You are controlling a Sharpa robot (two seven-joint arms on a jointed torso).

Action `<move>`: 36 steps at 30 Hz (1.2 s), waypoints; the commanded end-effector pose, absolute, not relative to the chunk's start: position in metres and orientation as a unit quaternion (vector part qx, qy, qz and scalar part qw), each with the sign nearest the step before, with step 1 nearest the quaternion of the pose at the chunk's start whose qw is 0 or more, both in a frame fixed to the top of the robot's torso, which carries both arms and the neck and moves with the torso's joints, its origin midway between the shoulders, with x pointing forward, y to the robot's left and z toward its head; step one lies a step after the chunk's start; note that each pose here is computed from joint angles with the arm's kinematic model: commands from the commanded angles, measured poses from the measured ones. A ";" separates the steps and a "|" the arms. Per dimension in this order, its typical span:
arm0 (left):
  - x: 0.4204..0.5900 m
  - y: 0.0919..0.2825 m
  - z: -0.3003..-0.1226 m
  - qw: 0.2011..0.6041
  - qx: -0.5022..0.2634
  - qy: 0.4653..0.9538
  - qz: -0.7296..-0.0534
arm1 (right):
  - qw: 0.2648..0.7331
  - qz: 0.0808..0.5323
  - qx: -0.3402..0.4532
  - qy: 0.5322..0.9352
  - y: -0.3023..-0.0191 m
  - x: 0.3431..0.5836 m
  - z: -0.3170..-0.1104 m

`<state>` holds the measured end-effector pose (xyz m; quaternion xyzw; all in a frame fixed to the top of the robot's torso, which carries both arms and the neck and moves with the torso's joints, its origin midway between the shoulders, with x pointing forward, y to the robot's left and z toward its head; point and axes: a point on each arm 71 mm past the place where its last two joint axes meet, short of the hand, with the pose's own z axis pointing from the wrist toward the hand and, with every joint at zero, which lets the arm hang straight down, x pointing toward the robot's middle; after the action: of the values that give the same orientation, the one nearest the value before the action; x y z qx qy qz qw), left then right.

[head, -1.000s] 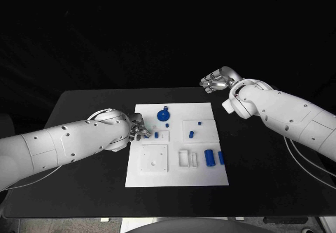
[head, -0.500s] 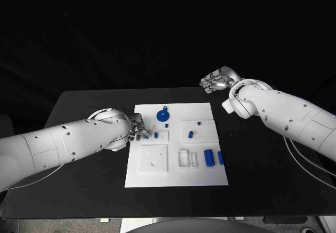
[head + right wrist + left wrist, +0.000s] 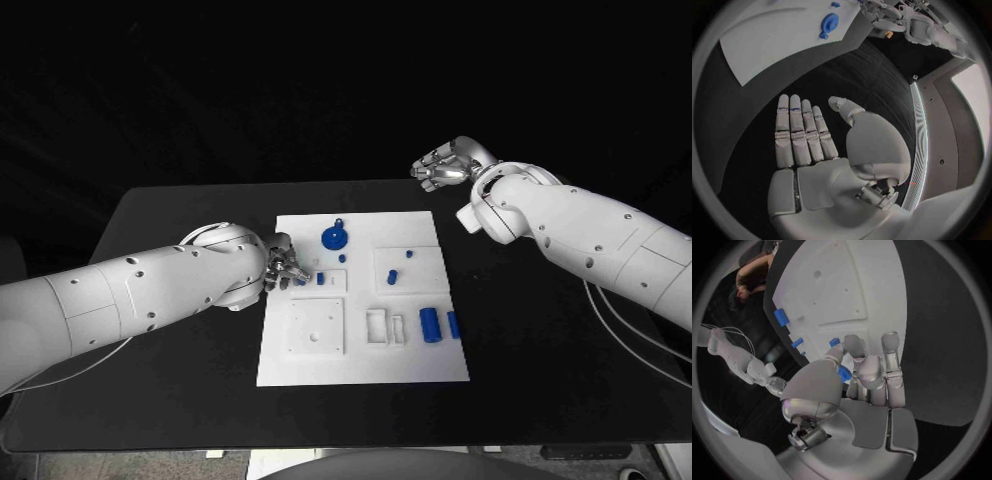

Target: Assemble the parts on the task board

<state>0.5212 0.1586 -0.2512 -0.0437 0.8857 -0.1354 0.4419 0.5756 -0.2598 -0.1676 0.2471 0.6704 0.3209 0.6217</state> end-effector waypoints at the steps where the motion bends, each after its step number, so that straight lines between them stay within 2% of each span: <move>1: 0.518 0.155 -0.256 0.426 -0.037 0.893 -0.141 | 0.620 0.323 0.245 0.671 -0.259 0.575 -0.167; 18: 0.522 0.164 -0.257 0.429 -0.044 0.894 -0.122 | 0.621 0.323 0.246 0.671 -0.260 0.575 -0.167; 36: 0.525 0.165 -0.256 0.438 -0.044 0.891 -0.111 | 0.620 0.323 0.246 0.671 -0.259 0.576 -0.168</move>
<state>0.5251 0.1637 -0.2544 -0.0493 0.8886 -0.1218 0.4394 0.5756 -0.2601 -0.1677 0.2474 0.6706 0.3204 0.6217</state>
